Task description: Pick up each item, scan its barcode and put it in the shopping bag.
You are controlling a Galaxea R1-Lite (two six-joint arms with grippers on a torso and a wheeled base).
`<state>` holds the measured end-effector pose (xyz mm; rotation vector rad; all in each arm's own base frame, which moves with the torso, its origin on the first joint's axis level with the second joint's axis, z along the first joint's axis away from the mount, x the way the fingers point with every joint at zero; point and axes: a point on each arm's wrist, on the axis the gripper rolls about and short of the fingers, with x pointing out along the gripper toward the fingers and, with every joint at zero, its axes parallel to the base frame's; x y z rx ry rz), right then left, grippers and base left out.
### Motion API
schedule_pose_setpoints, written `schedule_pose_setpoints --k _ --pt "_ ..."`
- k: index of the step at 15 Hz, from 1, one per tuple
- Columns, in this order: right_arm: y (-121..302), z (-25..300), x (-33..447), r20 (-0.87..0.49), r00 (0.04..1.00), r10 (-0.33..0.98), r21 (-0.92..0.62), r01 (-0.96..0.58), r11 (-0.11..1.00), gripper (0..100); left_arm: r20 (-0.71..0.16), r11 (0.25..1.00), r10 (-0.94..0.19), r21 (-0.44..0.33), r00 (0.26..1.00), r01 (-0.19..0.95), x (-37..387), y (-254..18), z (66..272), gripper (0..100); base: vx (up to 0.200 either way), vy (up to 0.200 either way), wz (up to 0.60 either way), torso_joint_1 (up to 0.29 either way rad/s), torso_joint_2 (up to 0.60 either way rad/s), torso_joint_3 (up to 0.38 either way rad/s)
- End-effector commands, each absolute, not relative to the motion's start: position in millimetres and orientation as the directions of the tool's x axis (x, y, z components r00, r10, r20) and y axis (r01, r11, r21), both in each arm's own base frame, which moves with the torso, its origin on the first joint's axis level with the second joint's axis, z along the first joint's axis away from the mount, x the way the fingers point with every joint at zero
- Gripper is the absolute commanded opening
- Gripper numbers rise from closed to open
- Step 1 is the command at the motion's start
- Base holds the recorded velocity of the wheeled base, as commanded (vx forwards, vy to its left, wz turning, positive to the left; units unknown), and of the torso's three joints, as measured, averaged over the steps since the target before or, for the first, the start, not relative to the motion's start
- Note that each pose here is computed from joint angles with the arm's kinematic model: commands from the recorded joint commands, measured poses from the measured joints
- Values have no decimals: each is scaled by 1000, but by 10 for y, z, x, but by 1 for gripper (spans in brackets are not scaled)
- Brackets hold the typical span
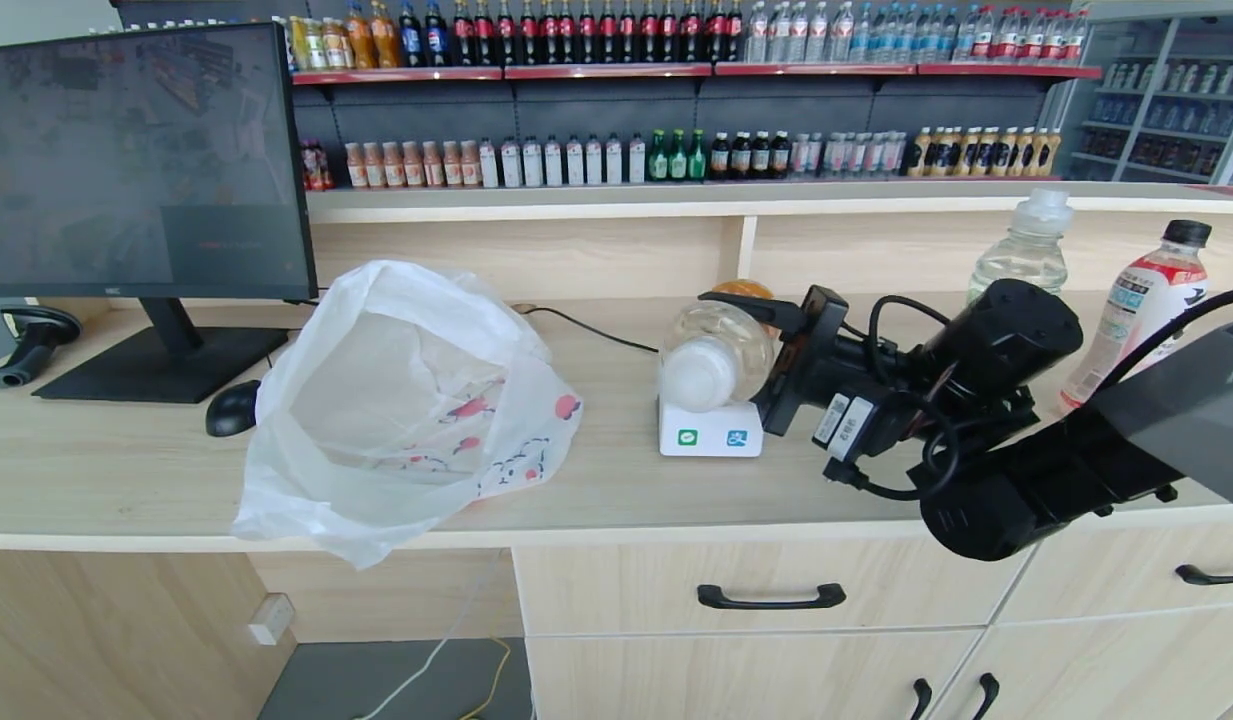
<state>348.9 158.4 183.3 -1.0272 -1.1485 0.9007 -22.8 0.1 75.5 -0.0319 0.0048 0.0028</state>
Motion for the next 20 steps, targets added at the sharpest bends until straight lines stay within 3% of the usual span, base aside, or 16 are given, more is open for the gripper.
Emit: schedule_pose_setpoints --k 1,20 --pt "1586 1748 3493 261 194 946 -959 -63 277 0 -5 999 3 -32 1000 -3 -228 1 755 100 0 0 0 0 0 0" --pt "1607 1592 3545 238 204 950 -962 -85 259 0 -5 999 3 -32 1000 -3 -228 1 755 100 0 0 0 0 0 0"
